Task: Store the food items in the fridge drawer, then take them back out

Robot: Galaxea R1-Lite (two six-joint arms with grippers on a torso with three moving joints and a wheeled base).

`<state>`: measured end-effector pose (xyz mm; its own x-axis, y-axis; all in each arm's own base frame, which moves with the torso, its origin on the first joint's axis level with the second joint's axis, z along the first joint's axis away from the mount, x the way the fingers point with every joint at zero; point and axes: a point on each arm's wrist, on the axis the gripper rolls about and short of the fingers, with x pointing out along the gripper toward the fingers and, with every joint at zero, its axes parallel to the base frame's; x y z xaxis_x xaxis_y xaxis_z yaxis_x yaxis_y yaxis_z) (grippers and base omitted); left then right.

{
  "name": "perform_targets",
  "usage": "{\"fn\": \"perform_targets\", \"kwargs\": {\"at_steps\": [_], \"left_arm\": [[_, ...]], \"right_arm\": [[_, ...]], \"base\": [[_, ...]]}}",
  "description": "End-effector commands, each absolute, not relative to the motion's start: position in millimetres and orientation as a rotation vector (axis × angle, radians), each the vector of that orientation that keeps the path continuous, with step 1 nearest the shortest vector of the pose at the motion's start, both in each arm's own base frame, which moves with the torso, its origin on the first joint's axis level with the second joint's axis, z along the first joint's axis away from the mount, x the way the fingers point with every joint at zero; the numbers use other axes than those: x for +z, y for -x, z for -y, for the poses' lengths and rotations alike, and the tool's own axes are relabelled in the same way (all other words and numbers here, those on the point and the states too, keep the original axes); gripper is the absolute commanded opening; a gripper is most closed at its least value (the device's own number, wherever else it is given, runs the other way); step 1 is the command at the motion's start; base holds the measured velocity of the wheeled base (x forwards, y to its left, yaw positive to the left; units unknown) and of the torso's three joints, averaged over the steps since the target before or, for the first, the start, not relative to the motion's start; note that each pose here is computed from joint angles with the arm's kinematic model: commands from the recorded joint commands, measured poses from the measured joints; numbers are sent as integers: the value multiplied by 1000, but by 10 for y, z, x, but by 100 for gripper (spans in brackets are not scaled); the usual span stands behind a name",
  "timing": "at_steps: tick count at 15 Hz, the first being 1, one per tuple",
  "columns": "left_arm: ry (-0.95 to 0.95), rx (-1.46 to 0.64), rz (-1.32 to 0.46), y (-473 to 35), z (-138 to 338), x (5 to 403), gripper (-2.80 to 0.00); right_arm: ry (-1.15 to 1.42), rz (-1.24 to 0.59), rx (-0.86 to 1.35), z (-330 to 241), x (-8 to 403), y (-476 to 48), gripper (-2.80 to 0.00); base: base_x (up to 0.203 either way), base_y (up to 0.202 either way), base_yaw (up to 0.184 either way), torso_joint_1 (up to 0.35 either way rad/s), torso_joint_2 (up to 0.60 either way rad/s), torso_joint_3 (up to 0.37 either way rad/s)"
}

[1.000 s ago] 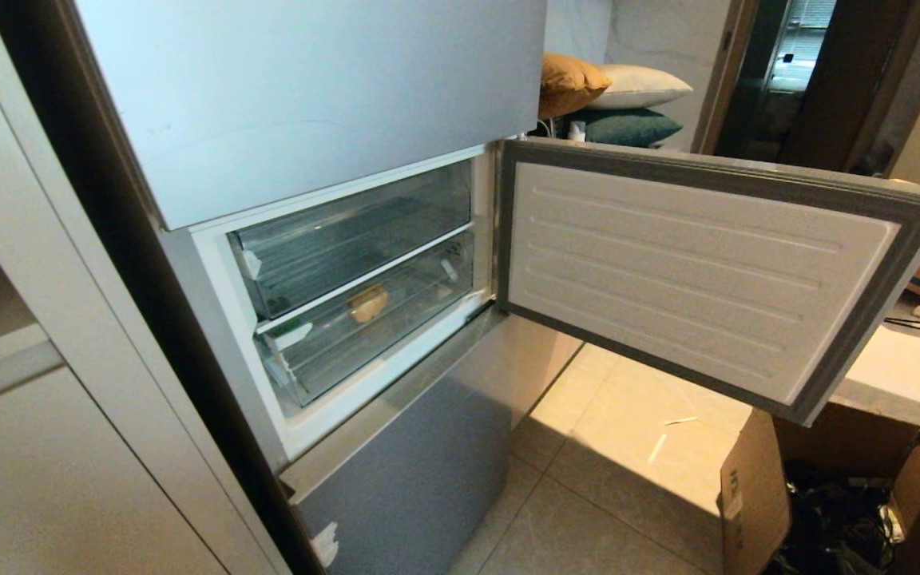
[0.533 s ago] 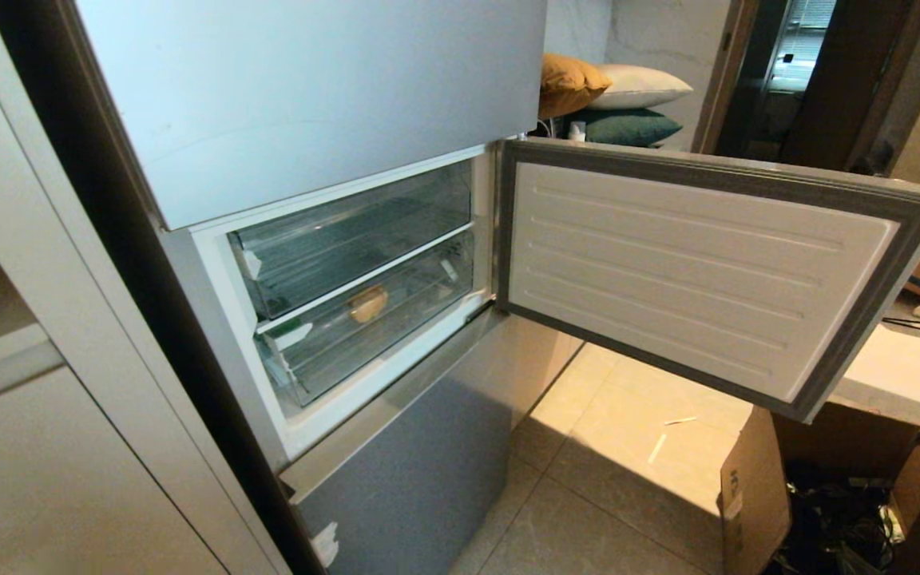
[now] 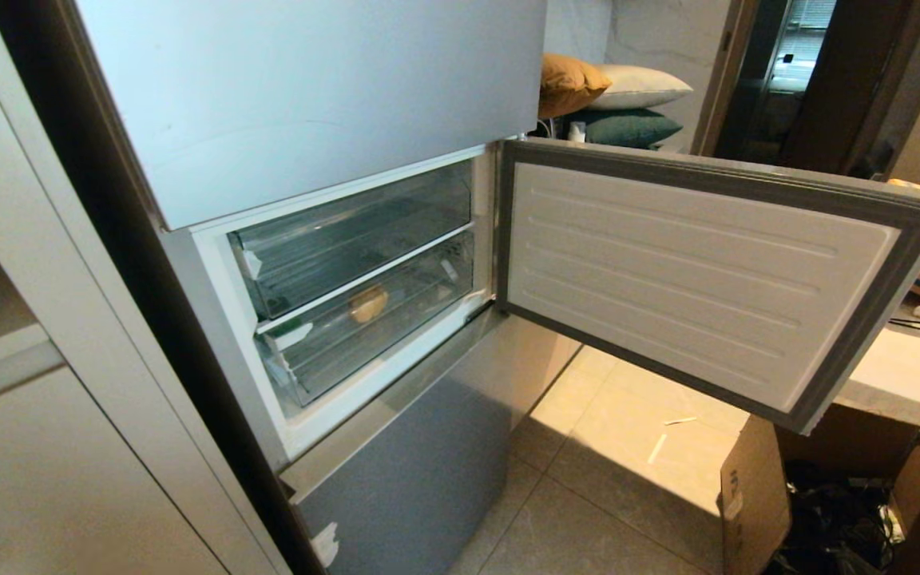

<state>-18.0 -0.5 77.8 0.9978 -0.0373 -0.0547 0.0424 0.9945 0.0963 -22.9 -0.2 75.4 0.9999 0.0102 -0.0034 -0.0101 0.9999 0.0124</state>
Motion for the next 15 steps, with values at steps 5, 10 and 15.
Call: {"fn": "perform_targets", "kwargs": {"at_steps": [5,10,15], "left_arm": [[-15,6,14,220,0,755,-280],[-40,2,15,219,1,753,-280],[2,3,17,219,1,755,-280]], "right_arm": [[-22,-5,6,3,755,228,-280],[-21,-5,6,3,755,228,-280],[-28,-5,6,3,755,228,-280]], "base": [[0,0,0,0,0,0],[1,0,20,0,1,0],[2,-7,168,1,1,3]]}}
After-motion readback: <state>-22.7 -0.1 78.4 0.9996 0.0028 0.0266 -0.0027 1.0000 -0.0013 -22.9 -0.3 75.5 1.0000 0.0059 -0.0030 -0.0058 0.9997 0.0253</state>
